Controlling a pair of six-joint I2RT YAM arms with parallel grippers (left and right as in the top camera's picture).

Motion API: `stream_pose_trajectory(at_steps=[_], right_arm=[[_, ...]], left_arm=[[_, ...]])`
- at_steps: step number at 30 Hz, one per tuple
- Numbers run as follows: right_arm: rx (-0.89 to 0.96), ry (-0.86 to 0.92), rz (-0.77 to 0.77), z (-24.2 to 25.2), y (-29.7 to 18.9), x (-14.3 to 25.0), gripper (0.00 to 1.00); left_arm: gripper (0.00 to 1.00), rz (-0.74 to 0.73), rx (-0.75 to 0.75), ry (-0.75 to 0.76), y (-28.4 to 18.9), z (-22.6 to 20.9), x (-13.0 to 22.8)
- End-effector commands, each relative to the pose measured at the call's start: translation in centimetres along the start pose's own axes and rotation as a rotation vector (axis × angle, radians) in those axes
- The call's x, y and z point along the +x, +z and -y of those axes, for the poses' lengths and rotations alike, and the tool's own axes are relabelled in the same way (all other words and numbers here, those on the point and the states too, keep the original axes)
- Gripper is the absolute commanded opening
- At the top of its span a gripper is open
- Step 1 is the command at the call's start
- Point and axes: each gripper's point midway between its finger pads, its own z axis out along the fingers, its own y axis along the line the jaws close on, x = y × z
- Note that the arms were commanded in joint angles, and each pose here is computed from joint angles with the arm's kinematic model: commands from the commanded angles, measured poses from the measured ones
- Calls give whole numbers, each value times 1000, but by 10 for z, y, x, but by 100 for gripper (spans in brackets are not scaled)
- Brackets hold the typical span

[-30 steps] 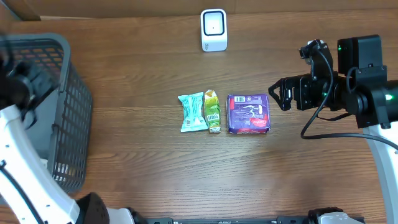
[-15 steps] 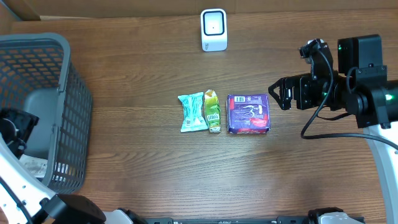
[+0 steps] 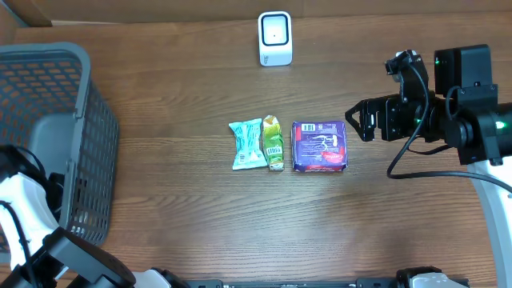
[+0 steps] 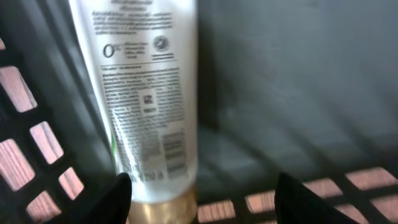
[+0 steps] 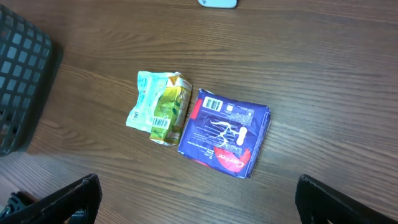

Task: Scan the item barcode
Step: 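Reach into the basket and grasp the white Pantene tube with left gripper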

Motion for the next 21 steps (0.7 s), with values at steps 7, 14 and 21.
stream_pose_trajectory(at_steps=[7,14,21], right_arm=[[-8,10,-28,3,13,-4,100],[-30,33,-74,6,29,-2,100],[-30,35,-81,7,32,-2,100]], left_arm=[[75,17,-78,-71,18,-23,3],[89,37,-105,-71,18,-27,-1],[90,47,-112,-71,27,-26,-7]])
